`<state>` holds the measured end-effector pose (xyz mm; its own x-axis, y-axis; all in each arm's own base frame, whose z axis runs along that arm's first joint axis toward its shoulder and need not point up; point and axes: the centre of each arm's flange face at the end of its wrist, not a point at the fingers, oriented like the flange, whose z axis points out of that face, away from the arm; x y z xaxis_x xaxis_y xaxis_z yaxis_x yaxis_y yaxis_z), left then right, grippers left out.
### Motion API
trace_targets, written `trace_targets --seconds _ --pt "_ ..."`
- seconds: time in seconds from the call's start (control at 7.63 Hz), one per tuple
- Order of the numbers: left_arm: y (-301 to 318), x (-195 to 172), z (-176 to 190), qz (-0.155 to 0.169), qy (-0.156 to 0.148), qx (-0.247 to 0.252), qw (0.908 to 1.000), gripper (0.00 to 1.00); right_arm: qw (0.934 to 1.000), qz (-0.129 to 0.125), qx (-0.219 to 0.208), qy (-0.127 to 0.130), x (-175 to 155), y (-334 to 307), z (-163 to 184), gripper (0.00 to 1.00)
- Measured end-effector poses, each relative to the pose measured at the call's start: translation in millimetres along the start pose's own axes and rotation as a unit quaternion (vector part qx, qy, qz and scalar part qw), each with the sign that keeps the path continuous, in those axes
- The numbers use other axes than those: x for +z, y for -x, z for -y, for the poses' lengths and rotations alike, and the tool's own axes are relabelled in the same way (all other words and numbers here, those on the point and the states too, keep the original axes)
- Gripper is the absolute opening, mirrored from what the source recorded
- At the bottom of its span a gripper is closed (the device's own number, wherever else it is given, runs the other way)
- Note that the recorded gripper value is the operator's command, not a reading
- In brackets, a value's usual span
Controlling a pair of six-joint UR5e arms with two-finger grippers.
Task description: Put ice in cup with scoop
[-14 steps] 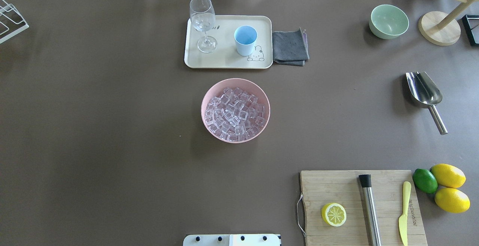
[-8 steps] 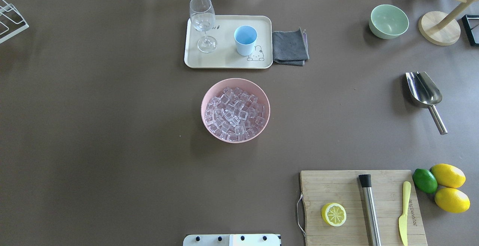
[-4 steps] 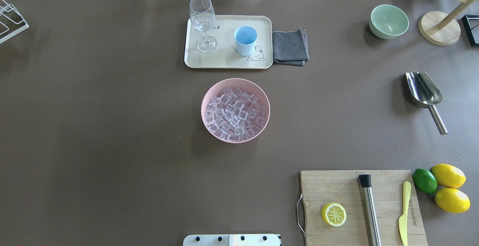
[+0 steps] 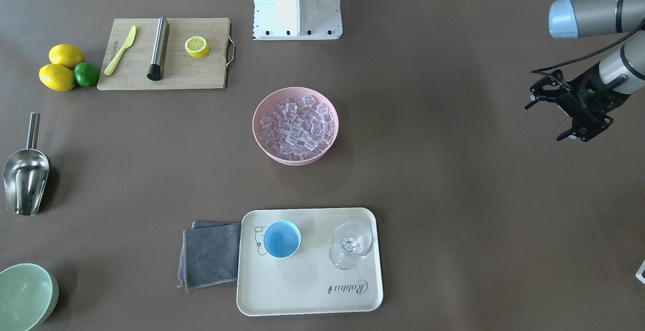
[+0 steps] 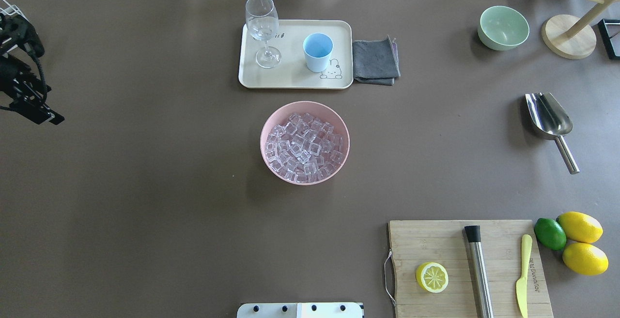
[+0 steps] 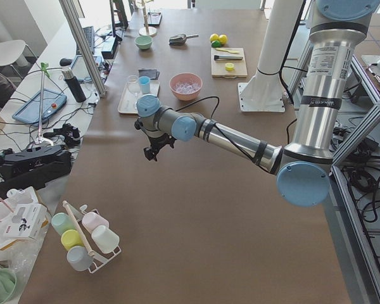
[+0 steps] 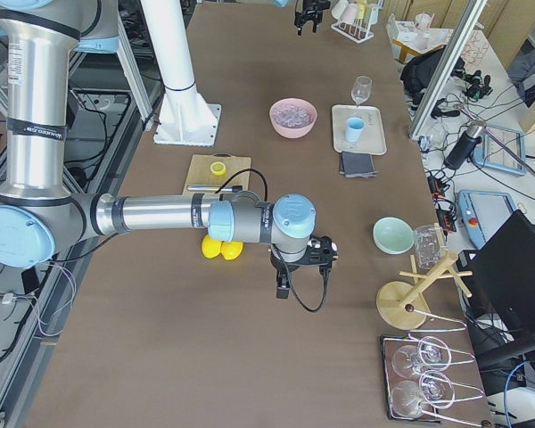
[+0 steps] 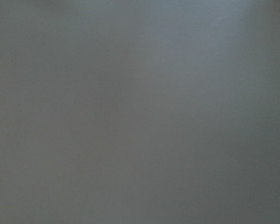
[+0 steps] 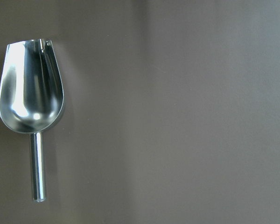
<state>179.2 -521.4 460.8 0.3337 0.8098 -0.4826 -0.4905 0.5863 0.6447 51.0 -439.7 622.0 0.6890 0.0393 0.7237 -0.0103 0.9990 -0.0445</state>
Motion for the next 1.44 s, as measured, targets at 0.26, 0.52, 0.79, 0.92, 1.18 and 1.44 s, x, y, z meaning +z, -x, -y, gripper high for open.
trace_targets --seconds 0.26,0.52,0.79,0.92,1.18,1.44 --pt "-50.4 37.7 44.1 -0.028 -0.014 0.082 0.9961 0.99 0.9996 0.005 0.018 -0.019 9.5 38.6 2.3 0.99" --pt "-106.1 81.7 74.0 -0.054 -0.029 0.162 0.985 0.99 0.9988 0.013 0.025 -0.039 25.1 85.3 3.1 0.99" --pt "-143.8 111.2 92.3 -0.029 -0.049 0.222 0.9734 0.99 0.9968 0.007 0.03 -0.075 39.0 125.5 0.0 0.99" --pt "-160.5 121.2 104.6 -0.012 -0.058 0.243 0.9682 0.99 0.9953 0.004 0.03 -0.092 48.5 140.6 -2.9 0.99" --pt "-187.2 132.1 140.1 -0.006 -0.076 0.27 0.9599 0.99 0.9925 0.003 0.029 -0.119 70.8 163.0 -9.6 0.99" --pt "-208.9 146.0 169.3 -0.01 -0.087 0.288 0.9536 0.99 0.9914 0.0 0.02 -0.13 101.1 169.7 -15.1 0.98"
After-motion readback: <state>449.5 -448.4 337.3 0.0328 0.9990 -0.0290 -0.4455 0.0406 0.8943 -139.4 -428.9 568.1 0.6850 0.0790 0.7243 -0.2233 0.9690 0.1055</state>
